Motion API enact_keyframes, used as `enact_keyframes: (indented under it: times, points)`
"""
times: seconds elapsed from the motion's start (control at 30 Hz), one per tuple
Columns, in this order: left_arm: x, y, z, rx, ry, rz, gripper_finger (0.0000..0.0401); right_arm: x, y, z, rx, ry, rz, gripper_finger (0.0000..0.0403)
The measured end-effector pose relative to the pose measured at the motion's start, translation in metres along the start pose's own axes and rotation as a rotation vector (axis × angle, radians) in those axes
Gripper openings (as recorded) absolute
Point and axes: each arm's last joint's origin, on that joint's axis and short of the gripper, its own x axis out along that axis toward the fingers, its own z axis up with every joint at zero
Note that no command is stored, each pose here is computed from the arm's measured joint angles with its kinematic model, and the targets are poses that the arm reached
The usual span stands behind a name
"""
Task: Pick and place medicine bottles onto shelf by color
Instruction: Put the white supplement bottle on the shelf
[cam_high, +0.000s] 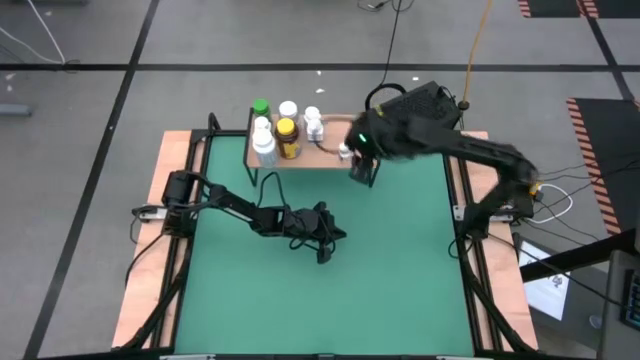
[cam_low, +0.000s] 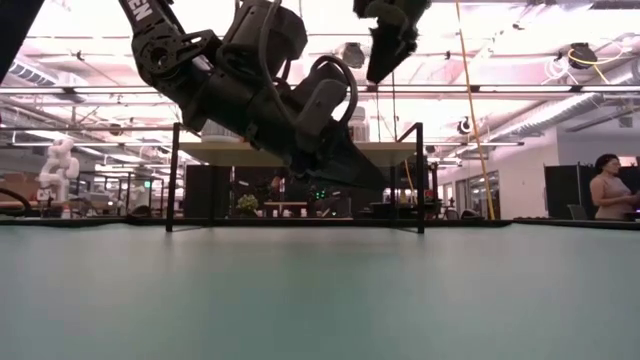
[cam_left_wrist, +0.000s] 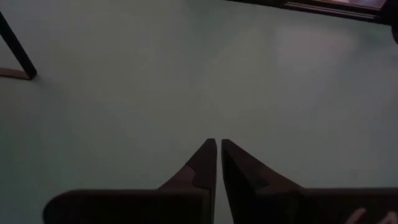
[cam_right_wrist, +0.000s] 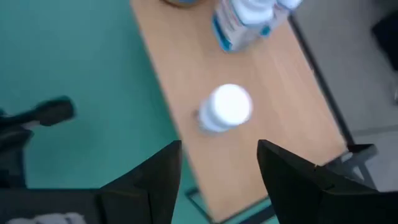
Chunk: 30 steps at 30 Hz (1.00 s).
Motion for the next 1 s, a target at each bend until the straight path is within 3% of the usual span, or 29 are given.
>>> enact_keyframes:
  times: [0.1, 0.23, 0.33, 0.43, 0.53, 0.83, 1.0]
  points:
    - [0.000, -0.004, -0.002, -0.003, 0.019, -0.006, 0.0026, -0.011, 0.020, -0.028, 0.006, -0.157, -0.057, 0.0190]
    - [-0.001, -0.011, -0.005, -0.016, 0.023, 0.013, 0.0026, -0.008, 0.042, -0.064, 0.036, -0.485, -0.090, 0.0174]
    - [-0.001, -0.015, -0.003, -0.020, -0.002, 0.034, 0.0026, 0.006, 0.057, -0.089, 0.073, -0.727, 0.076, 0.0167]
    - [-0.001, -0.017, -0.001, -0.037, -0.029, 0.029, 0.0026, 0.017, 0.067, -0.111, 0.024, -0.921, 0.285, 0.0165]
    - [-0.001, -0.017, -0.001, -0.050, -0.029, 0.029, 0.0026, 0.020, 0.069, -0.128, -0.024, -1.057, 0.363, 0.0165]
    - [-0.001, -0.012, 0.001, -0.072, -0.038, 0.046, 0.0026, 0.031, 0.071, -0.145, 0.040, -1.019, 0.219, 0.0165]
    - [0.000, -0.007, 0.001, -0.076, -0.037, 0.062, 0.0026, 0.038, 0.069, -0.147, 0.050, -0.973, 0.059, 0.0184]
